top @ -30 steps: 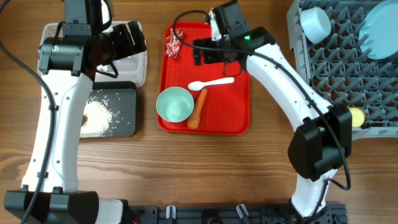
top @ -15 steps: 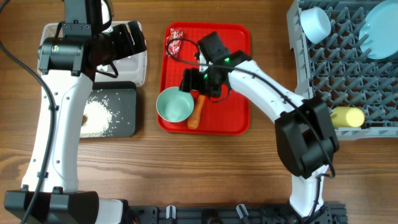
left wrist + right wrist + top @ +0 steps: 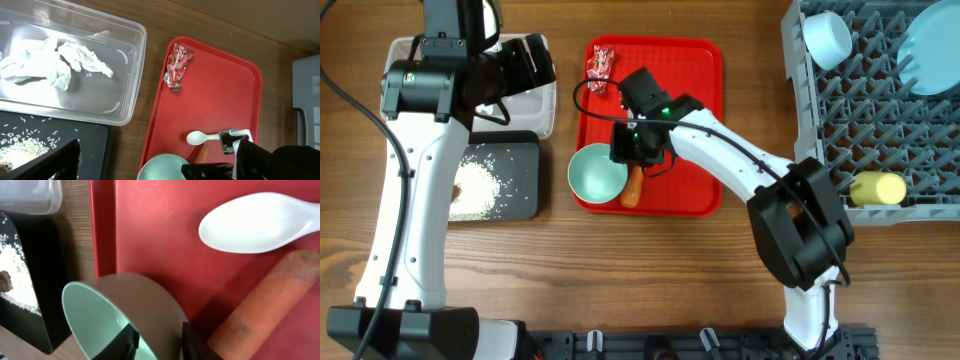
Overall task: Sort waste into correct bins and load items into the dishwasher rack
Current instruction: 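Grasp the pale teal bowl rim with the right gripper and lift, then carry the teal bowl right and set it in the dish rack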
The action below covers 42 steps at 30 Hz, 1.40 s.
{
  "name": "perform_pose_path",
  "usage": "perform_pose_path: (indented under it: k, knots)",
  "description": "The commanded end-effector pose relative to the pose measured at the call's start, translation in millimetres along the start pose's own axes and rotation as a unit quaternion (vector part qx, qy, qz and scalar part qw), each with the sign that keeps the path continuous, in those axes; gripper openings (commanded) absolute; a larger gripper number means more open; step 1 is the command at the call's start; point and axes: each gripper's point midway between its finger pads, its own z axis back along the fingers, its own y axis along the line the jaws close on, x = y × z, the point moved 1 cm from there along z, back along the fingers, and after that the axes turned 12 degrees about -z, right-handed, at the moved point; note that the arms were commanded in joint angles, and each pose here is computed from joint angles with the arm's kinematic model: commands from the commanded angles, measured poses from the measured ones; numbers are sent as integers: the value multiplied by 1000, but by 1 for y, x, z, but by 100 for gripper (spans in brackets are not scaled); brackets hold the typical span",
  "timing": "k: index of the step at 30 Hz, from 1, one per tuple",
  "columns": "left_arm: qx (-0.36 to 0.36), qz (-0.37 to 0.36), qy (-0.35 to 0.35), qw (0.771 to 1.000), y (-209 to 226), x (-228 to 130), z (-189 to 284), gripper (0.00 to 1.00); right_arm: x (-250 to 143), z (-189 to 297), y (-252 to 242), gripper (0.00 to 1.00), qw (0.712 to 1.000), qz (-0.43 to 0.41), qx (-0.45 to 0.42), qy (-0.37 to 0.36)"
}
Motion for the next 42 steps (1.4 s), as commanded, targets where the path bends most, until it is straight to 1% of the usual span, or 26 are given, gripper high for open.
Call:
perform_pose_path:
  k: [1,4,10,12,17,22,25,27,30,32,33,34,35,36,37,39,42]
  knots:
    - [5,6,3,1000,3,-1,-4,100,2,-10,-11,19,1000,-12,-25,-8]
    - [4,6,3,1000,3,-1,-4,100,3,-10,-11,4,1000,-12,-26,-10]
    - [4,6,3,1000,3,-1,-4,100,9,-5,-2,4,1000,-10,-4,-9]
    - [4,6,3,1000,3,-1,-4,100,16,2,2,4,1000,1,7,-14]
    - [5,6,3,1000,3,-1,-4,100,36,23,1,4,999,-2,21,-36]
    - [5,6,3,1000,3,-1,-4,100,72,62,-11,4,995,-1,29,-96]
    - [4,6,3,1000,3,-1,-4,100,100,104,-26,4,986,4,14,-164]
    - [5,6,3,1000,3,-1,-4,100,120,143,-41,4,974,9,-13,-228]
    - [4,6,3,1000,3,-1,-4,100,140,206,-69,4,944,2,-74,-322]
    - [5,6,3,1000,3,-1,-4,100,148,253,-93,4,912,-5,-133,-388]
    - [5,6,3,1000,3,-1,-4,100,152,295,-117,4,873,-22,-200,-444]
    - [5,6,3,1000,3,-1,-4,100,152,311,-128,4,855,-31,-230,-464]
    - [5,6,3,1000,3,-1,-4,100,150,339,-146,4,819,-47,-285,-495]
    - [4,6,3,1000,3,-1,-4,100,147,359,-160,4,791,-60,-329,-513]
    - [5,6,3,1000,3,-1,-4,100,145,372,-170,4,769,-67,-363,-522]
    - [4,6,3,1000,3,-1,-4,100,138,399,-195,4,718,-77,-450,-525]
    - [5,6,3,1000,3,-1,-4,100,133,413,-219,4,681,-84,-520,-509]
